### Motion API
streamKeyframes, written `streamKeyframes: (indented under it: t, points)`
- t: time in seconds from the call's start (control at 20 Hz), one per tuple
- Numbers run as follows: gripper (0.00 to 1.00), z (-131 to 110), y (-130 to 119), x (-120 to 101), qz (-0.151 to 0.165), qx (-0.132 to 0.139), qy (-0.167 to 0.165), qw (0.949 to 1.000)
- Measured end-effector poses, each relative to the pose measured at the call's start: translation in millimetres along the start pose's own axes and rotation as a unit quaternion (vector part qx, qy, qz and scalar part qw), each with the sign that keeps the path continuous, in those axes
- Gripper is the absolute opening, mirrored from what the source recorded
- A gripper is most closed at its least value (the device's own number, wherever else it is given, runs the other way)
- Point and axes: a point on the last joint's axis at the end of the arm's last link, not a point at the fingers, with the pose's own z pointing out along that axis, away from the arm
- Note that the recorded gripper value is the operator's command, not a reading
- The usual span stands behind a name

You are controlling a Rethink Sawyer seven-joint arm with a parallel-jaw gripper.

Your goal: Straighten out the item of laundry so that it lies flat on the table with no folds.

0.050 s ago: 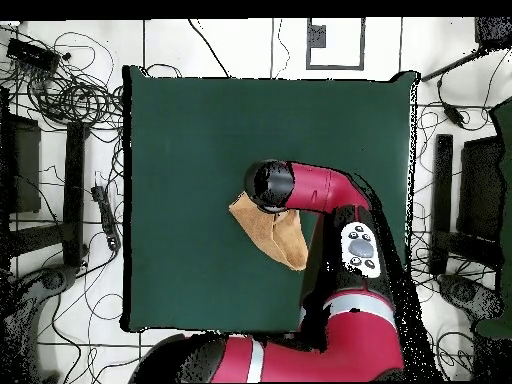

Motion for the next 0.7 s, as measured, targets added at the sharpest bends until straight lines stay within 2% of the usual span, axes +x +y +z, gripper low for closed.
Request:
streamKeyframes:
  t: [0.7]
  points:
    - [1.00,1.7,2.1,1.8,-0.002,0.000,0.002,1.0000]
